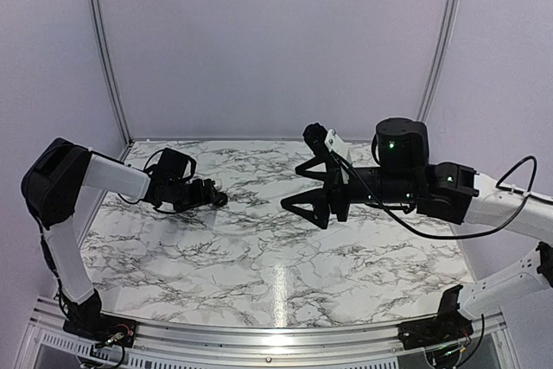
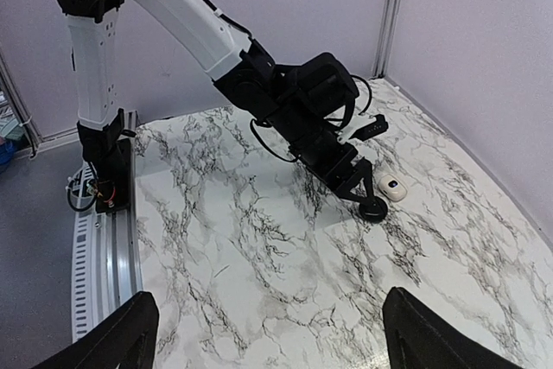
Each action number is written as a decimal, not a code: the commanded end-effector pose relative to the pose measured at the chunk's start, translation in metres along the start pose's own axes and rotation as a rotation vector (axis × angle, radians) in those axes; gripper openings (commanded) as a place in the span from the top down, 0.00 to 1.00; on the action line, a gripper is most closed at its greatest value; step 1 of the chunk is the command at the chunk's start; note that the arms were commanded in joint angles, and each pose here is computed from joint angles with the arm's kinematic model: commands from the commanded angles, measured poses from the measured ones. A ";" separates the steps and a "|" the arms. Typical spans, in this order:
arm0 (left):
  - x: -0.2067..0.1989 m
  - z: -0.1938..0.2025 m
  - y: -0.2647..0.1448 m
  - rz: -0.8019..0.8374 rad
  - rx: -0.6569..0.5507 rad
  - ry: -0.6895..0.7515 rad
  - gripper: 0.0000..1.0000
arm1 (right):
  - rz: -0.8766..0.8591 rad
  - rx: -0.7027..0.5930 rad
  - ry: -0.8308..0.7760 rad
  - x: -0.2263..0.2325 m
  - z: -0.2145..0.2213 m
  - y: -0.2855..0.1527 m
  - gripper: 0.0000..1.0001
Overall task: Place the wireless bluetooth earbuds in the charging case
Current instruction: Place the charging case with the earbuds at the center of the board, then reset both arms
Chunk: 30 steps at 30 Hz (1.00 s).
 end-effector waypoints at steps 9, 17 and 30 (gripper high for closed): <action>-0.036 -0.051 -0.121 0.001 -0.170 0.138 0.01 | 0.098 -0.089 0.150 -0.058 0.007 -0.035 0.08; -0.048 -0.063 -0.186 -0.005 -0.264 0.195 0.01 | 0.345 -0.095 0.407 -0.132 0.037 -0.073 0.01; -0.017 -0.002 -0.173 -0.063 -0.259 0.141 0.01 | 0.672 -0.007 0.618 -0.178 0.129 -0.089 0.01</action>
Point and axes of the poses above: each gripper's point midway between its finger pads, its own y axis out along the fingers, its own x axis along the line the jaws close on, z = x × y, the point moved 9 cm from there along -y, back along the fingers, and after that the axes turned 3 degrees about y, right-handed, at the moved point
